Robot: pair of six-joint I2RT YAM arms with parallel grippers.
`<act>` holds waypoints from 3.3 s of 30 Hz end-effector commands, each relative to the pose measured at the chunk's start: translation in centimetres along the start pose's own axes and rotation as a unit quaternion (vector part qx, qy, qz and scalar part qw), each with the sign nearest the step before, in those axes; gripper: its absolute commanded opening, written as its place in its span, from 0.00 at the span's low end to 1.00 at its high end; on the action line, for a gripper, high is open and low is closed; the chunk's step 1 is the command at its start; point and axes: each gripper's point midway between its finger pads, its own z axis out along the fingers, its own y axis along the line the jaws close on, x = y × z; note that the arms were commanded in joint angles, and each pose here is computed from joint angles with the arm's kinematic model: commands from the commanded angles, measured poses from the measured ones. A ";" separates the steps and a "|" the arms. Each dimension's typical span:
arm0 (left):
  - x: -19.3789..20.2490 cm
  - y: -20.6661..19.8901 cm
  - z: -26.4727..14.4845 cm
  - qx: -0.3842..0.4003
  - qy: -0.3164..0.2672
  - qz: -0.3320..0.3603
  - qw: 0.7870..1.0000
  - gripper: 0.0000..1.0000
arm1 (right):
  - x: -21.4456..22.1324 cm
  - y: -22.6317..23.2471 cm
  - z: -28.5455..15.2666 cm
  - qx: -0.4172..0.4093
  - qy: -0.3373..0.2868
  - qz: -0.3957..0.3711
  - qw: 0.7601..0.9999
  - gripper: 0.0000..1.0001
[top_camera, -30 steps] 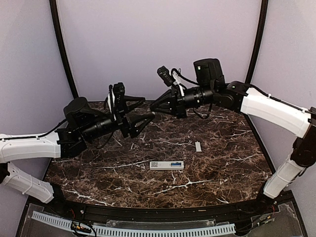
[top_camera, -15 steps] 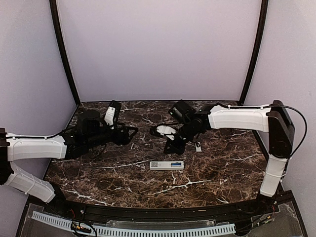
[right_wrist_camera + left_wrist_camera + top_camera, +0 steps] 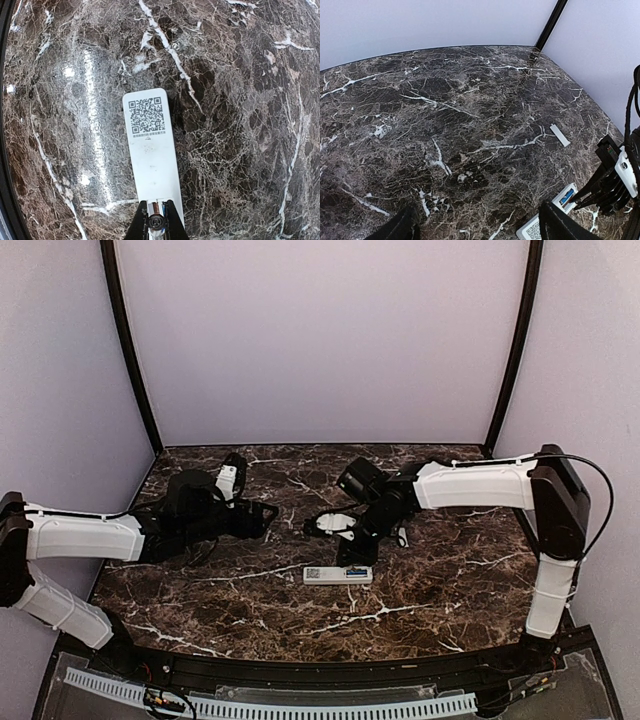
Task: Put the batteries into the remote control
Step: Place the battery in the battery compartment, then hold the remote control without the battery cover at the center of the board.
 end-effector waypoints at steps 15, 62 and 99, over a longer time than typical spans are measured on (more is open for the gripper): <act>-0.6 0.5 -0.1 -0.011 -0.001 0.033 0.999 0.81 | 1.5 0.2 2.2 -0.006 0.033 -0.032 0.999 0.00; 7.8 -6.1 -1.3 0.199 0.160 0.323 0.911 0.87 | -3.9 -4.9 -6.8 0.048 -0.096 0.112 0.988 0.34; 19.0 -7.9 3.8 0.255 0.369 0.319 0.835 0.37 | 5.7 -6.0 -9.6 0.064 -0.155 0.528 0.832 0.99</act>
